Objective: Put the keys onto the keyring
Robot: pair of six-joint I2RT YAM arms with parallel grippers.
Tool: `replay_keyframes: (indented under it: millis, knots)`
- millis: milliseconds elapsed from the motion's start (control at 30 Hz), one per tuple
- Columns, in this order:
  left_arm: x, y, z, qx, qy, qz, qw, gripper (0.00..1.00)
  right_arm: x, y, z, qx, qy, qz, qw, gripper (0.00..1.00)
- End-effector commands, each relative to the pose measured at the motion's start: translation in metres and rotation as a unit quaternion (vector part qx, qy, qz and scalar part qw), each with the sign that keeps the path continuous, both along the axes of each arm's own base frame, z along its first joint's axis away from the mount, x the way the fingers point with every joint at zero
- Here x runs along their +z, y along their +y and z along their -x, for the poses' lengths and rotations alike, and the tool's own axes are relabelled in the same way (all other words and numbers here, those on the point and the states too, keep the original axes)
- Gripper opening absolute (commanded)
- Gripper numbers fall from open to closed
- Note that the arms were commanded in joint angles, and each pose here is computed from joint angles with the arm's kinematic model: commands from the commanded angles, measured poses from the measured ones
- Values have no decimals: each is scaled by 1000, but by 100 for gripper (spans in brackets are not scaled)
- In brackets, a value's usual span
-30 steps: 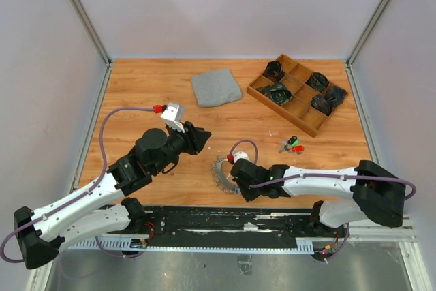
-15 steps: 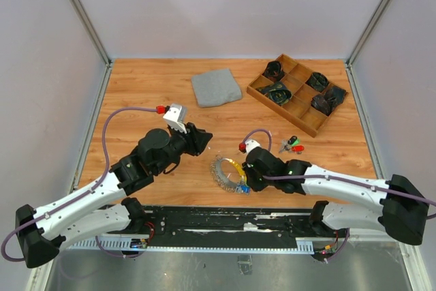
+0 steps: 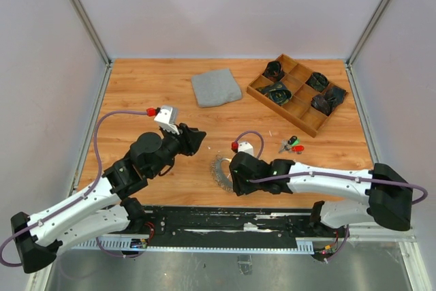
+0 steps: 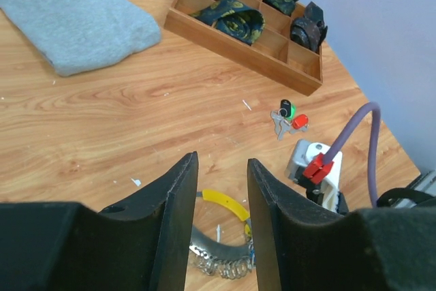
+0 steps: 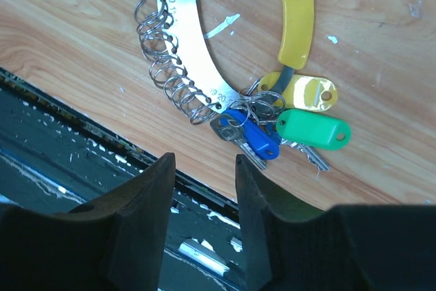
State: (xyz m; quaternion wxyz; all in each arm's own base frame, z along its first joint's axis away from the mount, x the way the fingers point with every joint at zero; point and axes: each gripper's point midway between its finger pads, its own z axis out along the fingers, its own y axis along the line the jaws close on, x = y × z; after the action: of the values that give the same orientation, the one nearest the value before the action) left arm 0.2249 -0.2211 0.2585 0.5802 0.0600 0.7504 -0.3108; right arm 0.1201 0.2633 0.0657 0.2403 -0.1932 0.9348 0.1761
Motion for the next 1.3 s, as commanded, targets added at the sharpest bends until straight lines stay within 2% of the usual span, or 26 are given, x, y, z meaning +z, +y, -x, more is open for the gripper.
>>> replay_keyframes:
  millis: [0, 567, 1267]
  knots:
    - [5, 15, -1, 24, -15, -2, 1000, 41, 3, 6, -7, -61, -1, 15, 998, 42]
    - [2, 19, 7, 12, -23, 13, 1000, 42, -27, 22, -2, -35, 43, 78, 995, 35]
    - [3, 16, 6, 9, -26, 12, 1000, 43, -37, 20, -3, -35, 58, 91, 994, 29]
